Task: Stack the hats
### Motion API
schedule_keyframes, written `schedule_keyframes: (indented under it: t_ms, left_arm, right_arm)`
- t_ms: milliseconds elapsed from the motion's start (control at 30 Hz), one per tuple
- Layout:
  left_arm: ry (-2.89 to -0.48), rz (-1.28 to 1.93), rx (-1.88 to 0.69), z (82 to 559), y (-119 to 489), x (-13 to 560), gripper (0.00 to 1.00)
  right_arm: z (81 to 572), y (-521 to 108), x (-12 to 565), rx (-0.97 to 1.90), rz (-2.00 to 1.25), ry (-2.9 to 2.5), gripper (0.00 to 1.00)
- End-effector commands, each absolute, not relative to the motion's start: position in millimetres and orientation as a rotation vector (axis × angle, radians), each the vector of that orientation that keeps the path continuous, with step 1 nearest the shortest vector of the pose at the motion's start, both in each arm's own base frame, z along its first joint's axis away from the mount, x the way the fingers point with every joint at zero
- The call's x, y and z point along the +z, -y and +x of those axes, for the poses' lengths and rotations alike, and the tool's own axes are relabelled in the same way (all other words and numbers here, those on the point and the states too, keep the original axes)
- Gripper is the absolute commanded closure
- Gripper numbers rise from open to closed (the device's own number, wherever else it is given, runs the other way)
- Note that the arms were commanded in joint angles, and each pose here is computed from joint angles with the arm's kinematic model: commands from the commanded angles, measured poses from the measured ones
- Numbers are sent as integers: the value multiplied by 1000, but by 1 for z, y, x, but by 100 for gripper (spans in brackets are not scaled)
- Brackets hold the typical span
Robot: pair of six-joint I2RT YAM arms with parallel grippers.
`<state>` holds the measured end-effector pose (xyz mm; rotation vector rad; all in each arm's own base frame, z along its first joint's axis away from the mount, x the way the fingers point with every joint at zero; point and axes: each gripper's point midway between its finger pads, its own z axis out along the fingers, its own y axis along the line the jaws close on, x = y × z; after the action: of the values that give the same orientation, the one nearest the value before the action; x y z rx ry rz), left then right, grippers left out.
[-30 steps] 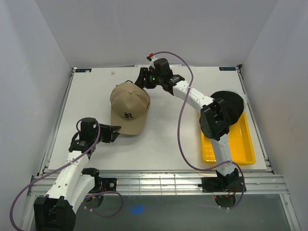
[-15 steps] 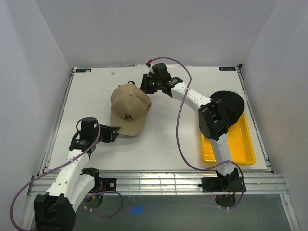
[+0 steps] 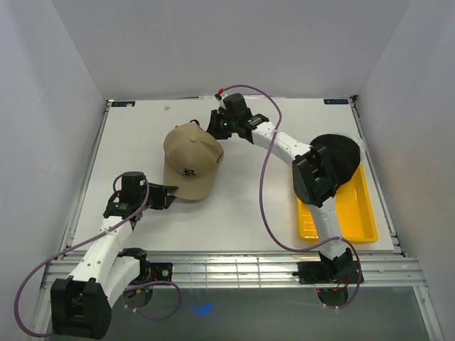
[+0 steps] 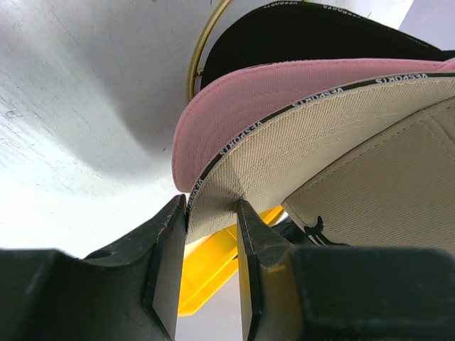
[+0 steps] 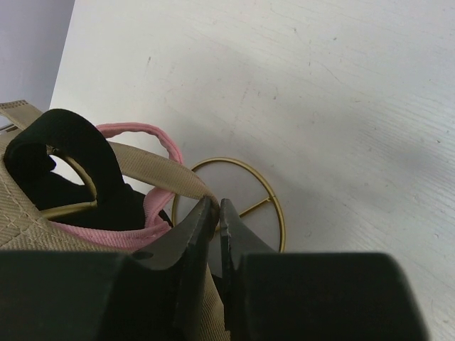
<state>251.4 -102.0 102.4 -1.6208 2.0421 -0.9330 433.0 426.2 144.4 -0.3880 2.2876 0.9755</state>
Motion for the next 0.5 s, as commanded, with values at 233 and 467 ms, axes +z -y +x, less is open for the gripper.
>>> schedule_keyframes:
  t_ms: [233, 467]
  left_arm:
    - [-2207, -1863, -527, 197, 79, 35, 50]
    - [-2209, -1807, -551, 204, 80, 44, 30]
  right_arm:
    - [398, -398, 79, 802, -428, -2562, 85]
    - [401, -402, 96, 829, -433, -2527, 84]
